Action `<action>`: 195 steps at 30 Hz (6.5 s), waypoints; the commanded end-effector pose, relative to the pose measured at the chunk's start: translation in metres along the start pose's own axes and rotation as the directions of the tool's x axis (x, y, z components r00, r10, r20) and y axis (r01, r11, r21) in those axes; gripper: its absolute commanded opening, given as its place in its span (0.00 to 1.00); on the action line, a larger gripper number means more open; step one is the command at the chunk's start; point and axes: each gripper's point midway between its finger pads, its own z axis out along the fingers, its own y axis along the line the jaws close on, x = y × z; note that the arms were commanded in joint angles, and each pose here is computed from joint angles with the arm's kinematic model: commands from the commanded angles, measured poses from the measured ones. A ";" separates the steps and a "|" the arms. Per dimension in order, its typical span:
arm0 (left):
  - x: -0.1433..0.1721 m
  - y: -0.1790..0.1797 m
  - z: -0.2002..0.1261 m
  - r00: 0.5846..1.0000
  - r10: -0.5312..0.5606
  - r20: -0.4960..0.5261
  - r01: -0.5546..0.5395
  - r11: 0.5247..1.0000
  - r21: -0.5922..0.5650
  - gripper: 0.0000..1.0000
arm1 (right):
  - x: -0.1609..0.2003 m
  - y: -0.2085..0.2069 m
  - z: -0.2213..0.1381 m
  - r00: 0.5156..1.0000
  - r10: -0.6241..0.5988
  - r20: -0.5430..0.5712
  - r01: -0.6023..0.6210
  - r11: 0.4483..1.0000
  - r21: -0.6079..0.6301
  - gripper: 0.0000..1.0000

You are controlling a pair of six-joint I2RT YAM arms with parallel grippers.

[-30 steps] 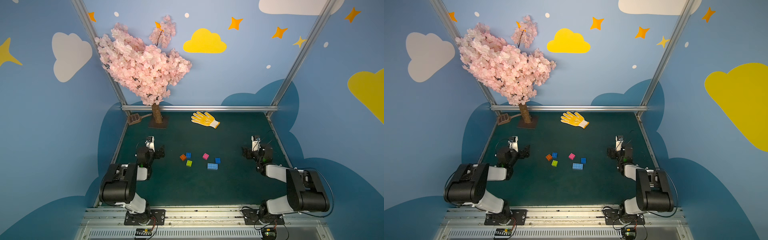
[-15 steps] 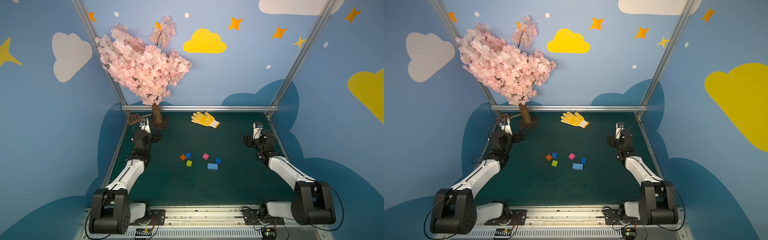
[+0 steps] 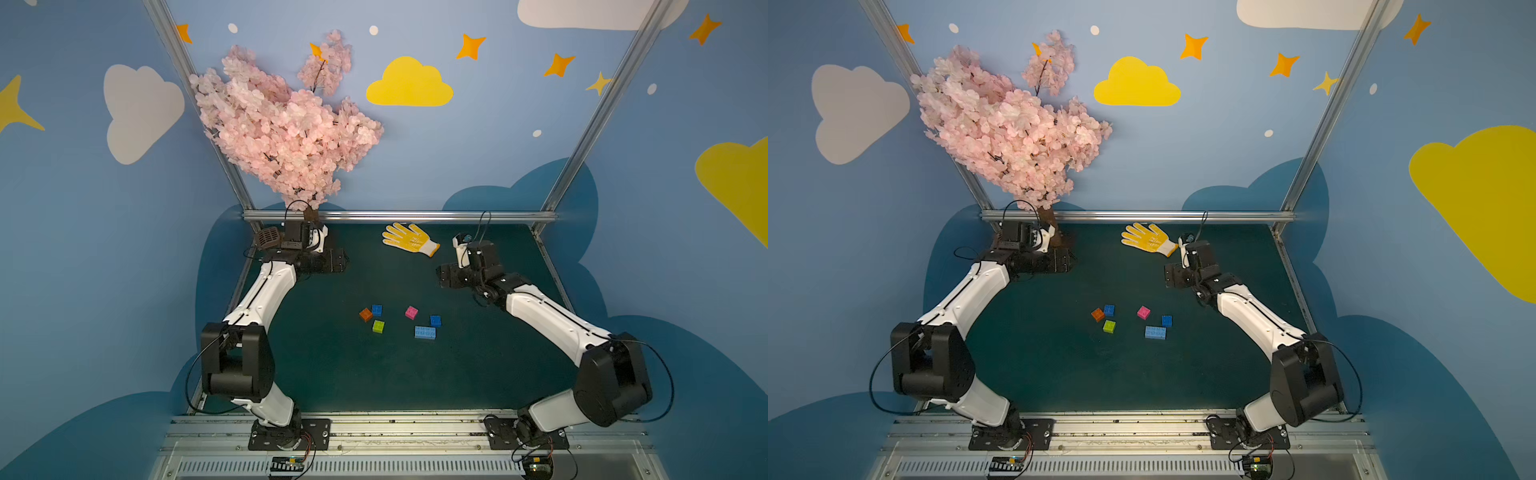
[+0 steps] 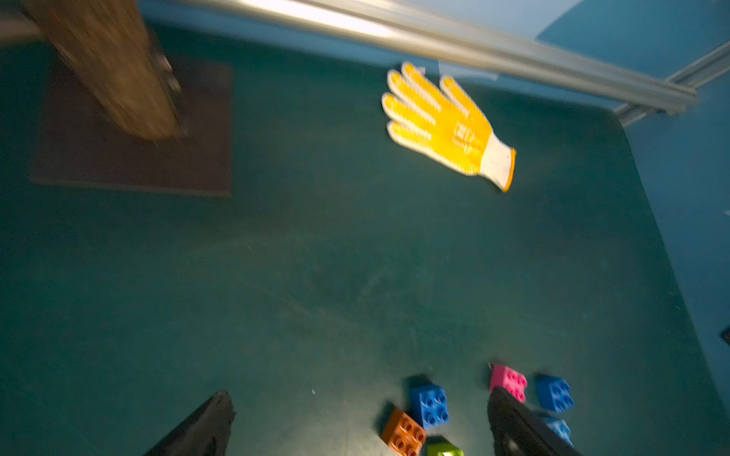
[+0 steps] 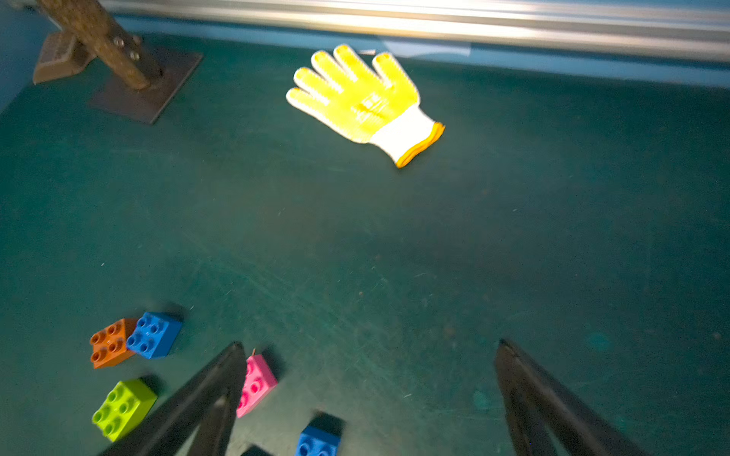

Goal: Assemble the letter y with lego
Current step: Pick up the lego brick from the center of the board, then assemble the lego brick with the lego brick.

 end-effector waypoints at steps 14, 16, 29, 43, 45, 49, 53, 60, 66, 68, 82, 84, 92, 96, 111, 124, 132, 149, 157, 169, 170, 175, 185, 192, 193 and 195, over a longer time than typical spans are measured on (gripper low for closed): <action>-0.002 -0.013 -0.031 0.967 -0.250 0.042 0.222 0.916 0.333 1.00 | 0.026 0.072 0.048 0.976 0.049 -0.212 -0.060 0.997 -0.048 0.88; -0.002 -0.007 -0.034 0.967 -0.243 0.077 0.211 0.932 0.294 1.00 | 0.029 0.071 0.054 0.966 0.074 -0.247 -0.082 0.996 -0.019 0.86; 0.003 0.000 -0.051 0.975 -0.191 0.114 0.166 0.967 0.195 1.00 | 0.044 0.079 0.082 0.897 0.127 -0.423 -0.127 0.992 0.029 0.75; 0.002 0.006 -0.071 0.970 -0.090 0.226 0.098 0.995 -0.024 1.00 | 0.087 0.090 0.084 0.720 0.276 -0.636 -0.246 0.959 0.138 0.64; 0.002 0.008 -0.075 0.968 -0.080 0.238 0.096 0.994 -0.057 1.00 | 0.096 0.089 0.082 0.714 0.285 -0.639 -0.244 0.957 0.154 0.64; 0.003 0.004 -0.081 0.973 -0.049 0.227 0.066 0.995 -0.069 1.00 | 0.114 0.097 0.084 0.662 0.302 -0.686 -0.277 0.949 0.150 0.64; 0.003 -0.001 -0.080 0.974 -0.046 0.224 0.058 0.997 -0.048 1.00 | 0.126 0.101 0.085 0.649 0.297 -0.701 -0.265 0.951 0.157 0.65; 0.003 -0.003 -0.080 0.974 -0.043 0.224 0.052 0.998 -0.036 1.00 | 0.136 0.104 0.083 0.618 0.304 -0.725 -0.279 0.947 0.159 0.67; 0.002 -0.005 -0.082 0.972 -0.037 0.234 0.046 0.998 -0.033 1.00 | 0.147 0.103 0.083 0.598 0.317 -0.736 -0.276 0.944 0.183 0.66; 0.003 -0.005 -0.082 0.971 -0.037 0.234 0.046 0.998 -0.034 1.00 | 0.150 0.103 0.083 0.594 0.316 -0.740 -0.272 0.944 0.186 0.65; 0.002 -0.005 -0.086 0.968 -0.027 0.251 0.039 0.998 -0.044 1.00 | 0.157 0.103 0.090 0.592 0.305 -0.746 -0.263 0.948 0.179 0.32; 0.001 -0.005 -0.086 0.967 -0.026 0.253 0.039 0.998 -0.045 1.00 | 0.156 0.101 0.090 0.605 0.288 -0.742 -0.240 0.955 0.175 0.32; 0.002 -0.005 -0.085 0.968 -0.025 0.251 0.038 0.998 -0.048 1.00 | 0.161 0.099 0.084 0.603 0.234 -0.762 -0.168 0.972 0.165 0.50; 0.002 -0.004 -0.085 0.968 -0.025 0.251 0.040 0.998 -0.052 1.00 | 0.165 0.099 0.081 0.606 0.217 -0.765 -0.140 0.976 0.165 0.48; 0.002 -0.004 -0.085 0.967 -0.021 0.256 0.036 0.998 -0.057 1.00 | 0.124 0.113 0.025 0.709 -0.105 -0.697 0.081 0.994 -0.068 0.11; 0.005 -0.001 -0.082 0.973 -0.001 0.231 0.023 0.996 -0.091 1.00 | 0.200 0.103 -0.038 0.582 -0.181 -0.793 0.137 0.983 -0.124 0.03; 0.004 -0.001 -0.084 0.971 0.008 0.241 0.017 0.995 -0.102 1.00 | 0.213 0.102 -0.014 0.566 -0.175 -0.806 0.147 0.983 -0.110 0.02; 0.004 -0.002 -0.085 0.969 0.011 0.246 0.016 0.994 -0.105 1.00 | 0.202 0.103 0.023 0.586 -0.190 -0.788 0.149 0.981 -0.126 0.01; 0.004 -0.003 -0.086 0.968 0.022 0.248 0.004 0.995 -0.103 1.00 | 0.184 0.123 0.013 0.605 -0.246 -0.757 0.109 0.968 -0.227 0.01; 0.009 -0.026 -0.073 0.978 0.014 0.209 -0.025 0.998 0.050 1.00 | 0.102 0.123 0.004 0.689 -0.459 -0.561 0.297 0.885 -0.359 0.00; 0.008 -0.027 -0.073 0.977 0.014 0.212 -0.027 0.998 0.058 1.00 | 0.100 0.119 0.009 0.685 -0.471 -0.556 0.316 0.880 -0.356 0.00; 0.008 -0.024 -0.073 0.975 0.009 0.223 -0.019 0.999 0.046 1.00 | 0.095 0.107 0.023 0.649 -0.551 -0.525 0.416 0.834 -0.361 0.00; 0.008 -0.019 -0.073 0.974 0.001 0.225 -0.005 1.000 0.015 1.00 | 0.115 0.109 0.029 0.529 -0.734 -0.426 0.515 0.677 -0.526 0.00; 0.007 -0.017 -0.072 0.975 -0.002 0.224 -0.001 1.000 0.011 1.00 | 0.135 0.113 0.027 0.480 -0.762 -0.435 0.466 0.642 -0.609 0.00; 0.008 -0.017 -0.072 0.975 -0.003 0.222 0.000 1.000 0.010 1.00 | 0.136 0.113 0.027 0.475 -0.765 -0.435 0.465 0.638 -0.615 0.00; 0.008 -0.017 -0.072 0.975 -0.001 0.224 -0.001 1.000 0.009 1.00 | 0.139 0.113 0.026 0.466 -0.769 -0.436 0.462 0.633 -0.621 0.00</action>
